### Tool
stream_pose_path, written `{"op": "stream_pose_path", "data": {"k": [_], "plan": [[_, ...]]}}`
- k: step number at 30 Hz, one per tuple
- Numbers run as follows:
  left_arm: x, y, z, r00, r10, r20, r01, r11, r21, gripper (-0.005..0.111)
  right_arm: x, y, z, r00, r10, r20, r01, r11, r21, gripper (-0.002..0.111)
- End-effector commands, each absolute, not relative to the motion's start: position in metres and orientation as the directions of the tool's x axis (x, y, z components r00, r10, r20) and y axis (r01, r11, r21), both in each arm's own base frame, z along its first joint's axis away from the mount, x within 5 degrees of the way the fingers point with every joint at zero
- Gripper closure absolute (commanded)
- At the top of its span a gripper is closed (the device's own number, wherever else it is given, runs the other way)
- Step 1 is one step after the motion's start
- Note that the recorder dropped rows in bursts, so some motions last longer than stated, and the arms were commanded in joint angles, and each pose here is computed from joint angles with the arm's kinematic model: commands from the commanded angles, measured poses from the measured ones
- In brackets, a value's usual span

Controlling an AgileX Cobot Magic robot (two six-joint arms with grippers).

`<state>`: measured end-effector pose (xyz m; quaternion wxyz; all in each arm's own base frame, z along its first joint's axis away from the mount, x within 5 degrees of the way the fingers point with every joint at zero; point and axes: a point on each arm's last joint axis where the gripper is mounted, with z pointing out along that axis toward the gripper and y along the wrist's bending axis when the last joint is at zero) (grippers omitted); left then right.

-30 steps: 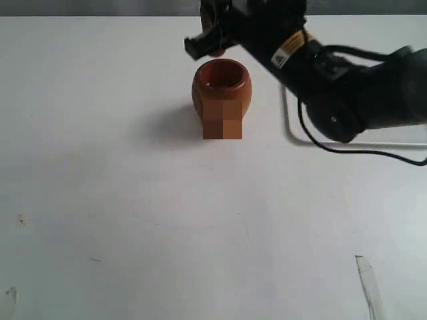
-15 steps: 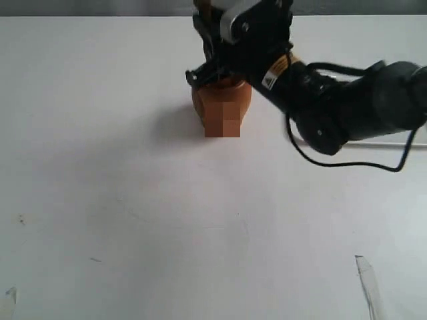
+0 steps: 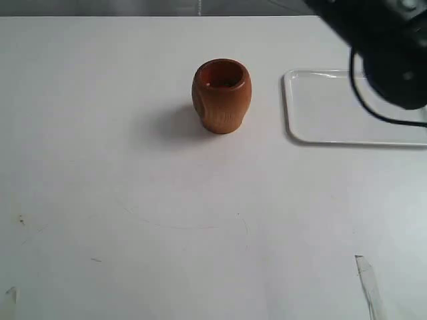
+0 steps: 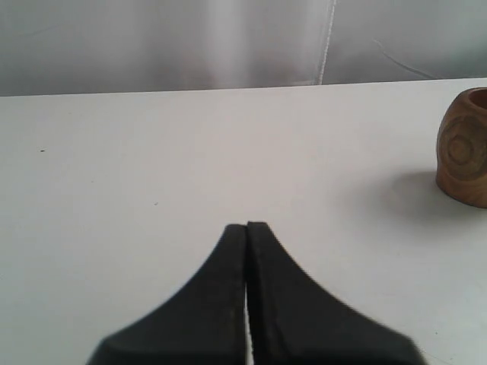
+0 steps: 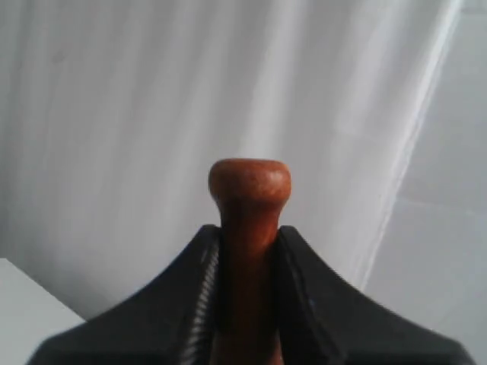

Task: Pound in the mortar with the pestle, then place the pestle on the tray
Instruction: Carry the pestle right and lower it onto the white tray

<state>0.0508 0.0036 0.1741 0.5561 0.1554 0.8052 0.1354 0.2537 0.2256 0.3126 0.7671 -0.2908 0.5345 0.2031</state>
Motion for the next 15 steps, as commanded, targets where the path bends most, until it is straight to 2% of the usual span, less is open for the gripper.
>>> {"op": "stream_pose_path", "data": {"k": [1, 3, 5, 7, 9, 12, 15], "plan": [[0.051, 0.003, 0.174, -0.328, 0.390, -0.861, 0.103, 0.920, 0.378, 0.107, 0.229, 0.189, 0.344, 0.295, -0.335, -0.895, -0.561, 0.697, -0.446, 0.108], [0.051, 0.003, 0.174, -0.328, 0.390, -0.861, 0.103, 0.920, 0.378, 0.107, 0.230, 0.169, 0.331, 0.155, -0.532, -0.833, -0.600, 0.619, -0.507, 0.108], [0.051, 0.003, 0.174, -0.328, 0.390, -0.861, 0.103, 0.920, 0.378, 0.107, 0.237, 0.146, 0.308, -0.044, -0.668, -0.743, -0.654, 0.581, -0.484, 0.108], [0.051, 0.003, 0.174, -0.328, 0.390, -0.861, 0.103, 0.920, 0.378, 0.107, 0.248, 0.126, 0.284, -0.222, -0.725, -0.652, -0.685, 0.592, -0.425, 0.108], [0.051, 0.003, 0.174, -0.328, 0.390, -0.861, 0.103, 0.920, 0.378, 0.107, 0.257, 0.116, 0.268, -0.308, -0.739, -0.599, -0.693, 0.606, -0.390, 0.108], [0.051, 0.003, 0.174, -0.328, 0.390, -0.861, 0.103, 0.920, 0.378, 0.107, 0.273, 0.107, 0.240, -0.374, -0.781, -0.501, -0.713, 0.587, -0.383, 0.108], [0.051, 0.003, 0.174, -0.328, 0.390, -0.861, 0.103, 0.920, 0.378, 0.107, 0.290, 0.107, 0.198, -0.296, -0.906, -0.301, -0.793, 0.409, -0.451, 0.108]]}}
